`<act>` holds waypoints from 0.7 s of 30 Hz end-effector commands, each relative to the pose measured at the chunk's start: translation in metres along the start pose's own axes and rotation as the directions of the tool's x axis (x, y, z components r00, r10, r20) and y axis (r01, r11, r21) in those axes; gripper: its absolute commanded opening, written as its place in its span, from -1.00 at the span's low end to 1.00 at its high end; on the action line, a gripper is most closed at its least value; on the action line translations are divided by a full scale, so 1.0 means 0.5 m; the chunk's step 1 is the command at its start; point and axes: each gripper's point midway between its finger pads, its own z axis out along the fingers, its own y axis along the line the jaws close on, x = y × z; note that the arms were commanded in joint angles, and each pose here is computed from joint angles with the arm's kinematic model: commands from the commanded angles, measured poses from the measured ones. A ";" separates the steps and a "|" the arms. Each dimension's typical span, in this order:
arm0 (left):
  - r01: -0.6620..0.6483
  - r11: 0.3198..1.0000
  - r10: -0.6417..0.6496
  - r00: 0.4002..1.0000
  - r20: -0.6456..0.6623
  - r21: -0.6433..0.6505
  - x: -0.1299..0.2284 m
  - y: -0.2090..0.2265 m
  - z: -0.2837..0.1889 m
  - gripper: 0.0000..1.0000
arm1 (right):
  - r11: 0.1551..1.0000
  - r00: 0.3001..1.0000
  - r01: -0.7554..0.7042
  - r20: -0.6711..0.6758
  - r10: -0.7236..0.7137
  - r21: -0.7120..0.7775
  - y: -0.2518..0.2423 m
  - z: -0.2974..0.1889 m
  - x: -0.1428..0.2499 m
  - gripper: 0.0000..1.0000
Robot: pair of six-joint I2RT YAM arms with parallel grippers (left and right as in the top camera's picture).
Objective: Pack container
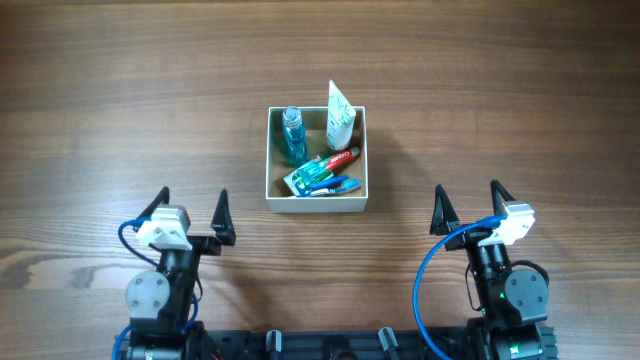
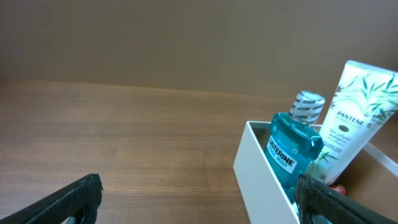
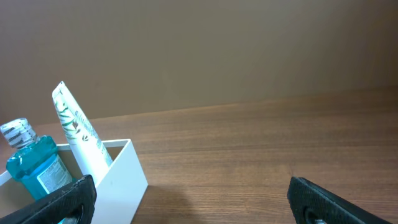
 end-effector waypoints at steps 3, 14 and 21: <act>0.003 1.000 -0.003 1.000 -0.008 -0.029 0.029 0.014 0.004 1.00 | 1.000 1.000 0.018 0.003 -0.017 -0.016 0.005 0.000 -0.001 1.00; 0.003 1.000 -0.003 1.000 -0.008 -0.022 0.029 0.012 0.005 1.00 | 1.000 1.000 0.017 0.003 -0.017 -0.016 0.005 0.000 -0.001 0.99; 0.003 1.000 -0.003 1.000 -0.008 -0.022 0.029 0.012 0.005 1.00 | 1.000 1.000 0.017 0.003 -0.017 -0.016 0.005 0.000 -0.001 1.00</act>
